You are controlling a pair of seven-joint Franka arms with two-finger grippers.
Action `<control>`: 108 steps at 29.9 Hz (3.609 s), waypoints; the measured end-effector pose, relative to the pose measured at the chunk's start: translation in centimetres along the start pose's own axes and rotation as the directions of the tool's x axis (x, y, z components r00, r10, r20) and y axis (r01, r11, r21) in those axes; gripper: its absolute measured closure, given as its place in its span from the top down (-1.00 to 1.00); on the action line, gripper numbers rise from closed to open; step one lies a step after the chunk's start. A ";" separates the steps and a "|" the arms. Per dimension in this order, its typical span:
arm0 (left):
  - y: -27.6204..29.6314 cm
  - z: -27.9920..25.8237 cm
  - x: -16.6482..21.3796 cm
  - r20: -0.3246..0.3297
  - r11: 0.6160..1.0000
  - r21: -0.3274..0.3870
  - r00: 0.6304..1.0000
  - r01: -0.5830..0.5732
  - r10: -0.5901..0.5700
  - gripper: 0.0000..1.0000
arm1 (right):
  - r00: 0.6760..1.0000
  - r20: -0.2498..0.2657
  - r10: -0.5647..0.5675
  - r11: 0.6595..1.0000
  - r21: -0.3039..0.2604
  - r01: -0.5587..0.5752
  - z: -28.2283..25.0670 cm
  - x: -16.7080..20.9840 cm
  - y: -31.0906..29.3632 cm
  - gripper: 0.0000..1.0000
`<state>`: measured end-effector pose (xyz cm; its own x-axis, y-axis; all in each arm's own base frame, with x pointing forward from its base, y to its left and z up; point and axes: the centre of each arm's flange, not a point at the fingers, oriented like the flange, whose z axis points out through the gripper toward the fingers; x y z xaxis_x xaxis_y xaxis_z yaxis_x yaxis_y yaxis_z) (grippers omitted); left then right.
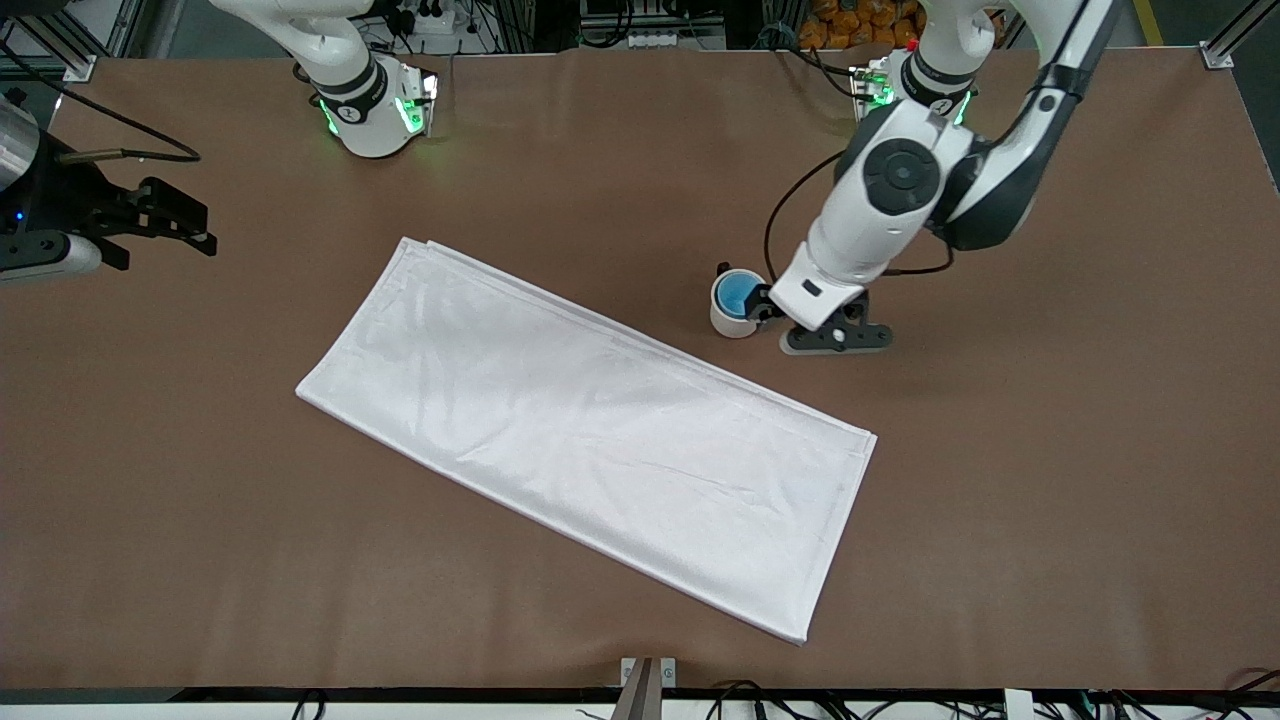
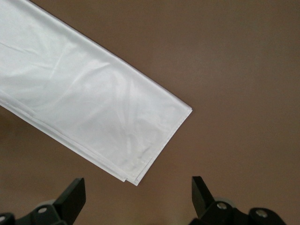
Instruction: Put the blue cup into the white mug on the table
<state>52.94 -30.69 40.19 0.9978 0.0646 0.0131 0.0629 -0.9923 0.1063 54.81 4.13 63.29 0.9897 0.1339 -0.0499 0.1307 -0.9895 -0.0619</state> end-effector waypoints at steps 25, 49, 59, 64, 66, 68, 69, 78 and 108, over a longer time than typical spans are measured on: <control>-19.5 -4.1 7.7 0.097 0.964 0.119 0.969 -0.237 0.226 1.00 | 0.998 -0.009 -0.058 0.995 -0.079 0.057 0.6 -1.4 -2.7 1.00; -22.7 -12.3 2.8 0.053 0.950 0.176 0.966 -0.259 0.254 1.00 | 0.997 -0.072 -0.034 0.997 -0.077 0.029 -0.4 -1.4 -1.8 1.00; -23.0 -21.3 5.0 -0.128 0.976 0.108 0.971 -0.190 0.203 1.00 | 0.995 -0.096 -0.012 0.999 -0.040 0.008 -0.5 -1.2 -2.0 1.00; -22.9 -24.4 4.7 -0.125 0.977 0.103 0.972 -0.186 0.198 1.00 | 0.995 -0.095 -0.003 0.999 -0.035 0.000 -0.4 -1.2 -1.9 1.00; -22.9 -25.2 4.4 -0.100 0.977 0.101 0.975 -0.187 0.197 1.00 | 0.996 -0.094 -0.001 0.999 -0.034 -0.002 -0.3 -1.2 -1.9 1.00; -22.8 -25.8 4.3 -0.077 0.977 0.099 0.978 -0.187 0.195 1.00 | 0.996 -0.092 -0.001 0.999 -0.033 -0.002 -0.3 -1.2 -1.9 1.00; -22.8 -26.0 4.2 -0.066 0.977 0.099 0.979 -0.187 0.194 1.00 | 0.996 -0.092 -0.001 0.999 -0.033 -0.002 -0.3 -1.2 -1.9 1.00; -22.7 -26.4 3.8 -0.002 0.965 0.095 0.970 -0.243 0.245 1.00 | 0.996 -0.089 -0.002 0.999 -0.033 -0.001 -0.1 -1.2 -2.0 1.00; -22.4 -26.5 3.1 0.048 0.962 0.090 0.966 -0.257 0.254 1.00 | 0.997 -0.081 -0.004 0.999 -0.033 0.001 0.1 -1.3 -2.2 1.00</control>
<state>54.06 -5.44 64.25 0.9809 -0.1943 -0.0077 -0.1942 -0.9809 0.0094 53.26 6.10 63.37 0.9907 0.1325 0.0314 0.1334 -0.9906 -0.0293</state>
